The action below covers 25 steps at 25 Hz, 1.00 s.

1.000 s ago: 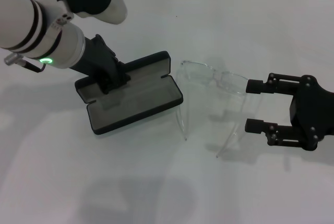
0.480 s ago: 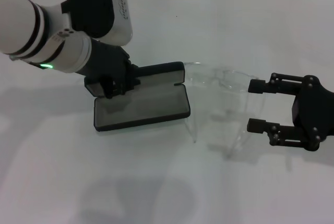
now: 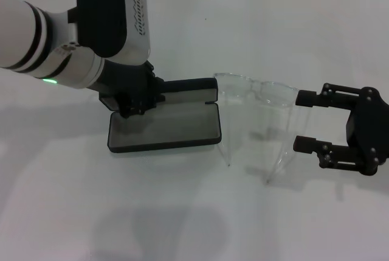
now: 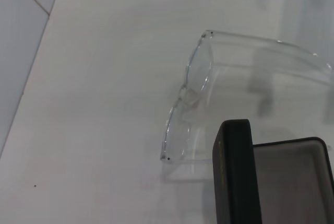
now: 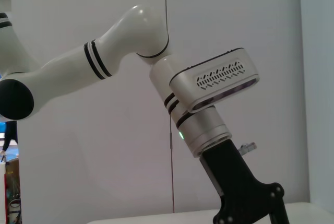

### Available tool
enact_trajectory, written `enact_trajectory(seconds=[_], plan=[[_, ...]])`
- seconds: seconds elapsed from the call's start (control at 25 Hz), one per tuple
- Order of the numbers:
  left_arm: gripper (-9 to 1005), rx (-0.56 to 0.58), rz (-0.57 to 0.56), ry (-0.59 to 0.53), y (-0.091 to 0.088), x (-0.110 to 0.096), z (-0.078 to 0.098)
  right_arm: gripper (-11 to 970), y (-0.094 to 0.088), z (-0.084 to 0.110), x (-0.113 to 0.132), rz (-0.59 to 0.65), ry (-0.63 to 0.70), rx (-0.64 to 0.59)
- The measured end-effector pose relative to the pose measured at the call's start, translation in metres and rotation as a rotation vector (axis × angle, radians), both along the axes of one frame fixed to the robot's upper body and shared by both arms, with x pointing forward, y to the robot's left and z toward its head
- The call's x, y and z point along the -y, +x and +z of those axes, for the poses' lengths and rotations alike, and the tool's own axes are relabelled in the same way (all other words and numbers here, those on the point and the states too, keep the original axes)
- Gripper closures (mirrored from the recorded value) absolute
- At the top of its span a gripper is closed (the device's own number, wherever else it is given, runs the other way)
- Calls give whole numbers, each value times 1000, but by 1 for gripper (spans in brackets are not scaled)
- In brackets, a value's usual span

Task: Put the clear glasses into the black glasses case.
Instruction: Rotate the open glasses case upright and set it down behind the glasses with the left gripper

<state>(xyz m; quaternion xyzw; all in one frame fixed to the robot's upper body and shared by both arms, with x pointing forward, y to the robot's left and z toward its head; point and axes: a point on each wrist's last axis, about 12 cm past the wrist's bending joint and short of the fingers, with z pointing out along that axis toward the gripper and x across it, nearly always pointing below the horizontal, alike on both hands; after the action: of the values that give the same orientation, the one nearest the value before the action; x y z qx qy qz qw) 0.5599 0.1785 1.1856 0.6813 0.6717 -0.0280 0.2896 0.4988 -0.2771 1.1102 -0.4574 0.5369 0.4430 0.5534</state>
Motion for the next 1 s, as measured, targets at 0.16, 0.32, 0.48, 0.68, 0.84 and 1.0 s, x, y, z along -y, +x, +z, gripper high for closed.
enact_trajectory(seconds=[0.16,0.32,0.48,0.68,0.84,1.0], plan=[[798,-1,-3,-2,-2,-1,0,284,0,0,0,2,2,1],[798,-6,-24,-5,-4,-1,0,284,0,1,0,6,4,2],[799,-13,-63,9,-5,2,2,284,0,2,-1,11,6,6],[799,-14,-91,22,-6,6,1,284,0,2,1,-1,18,7],[798,-12,-100,30,-6,8,1,284,-1,2,1,-4,19,6],[797,-3,-86,42,-7,4,2,284,-3,1,4,-10,25,4]])
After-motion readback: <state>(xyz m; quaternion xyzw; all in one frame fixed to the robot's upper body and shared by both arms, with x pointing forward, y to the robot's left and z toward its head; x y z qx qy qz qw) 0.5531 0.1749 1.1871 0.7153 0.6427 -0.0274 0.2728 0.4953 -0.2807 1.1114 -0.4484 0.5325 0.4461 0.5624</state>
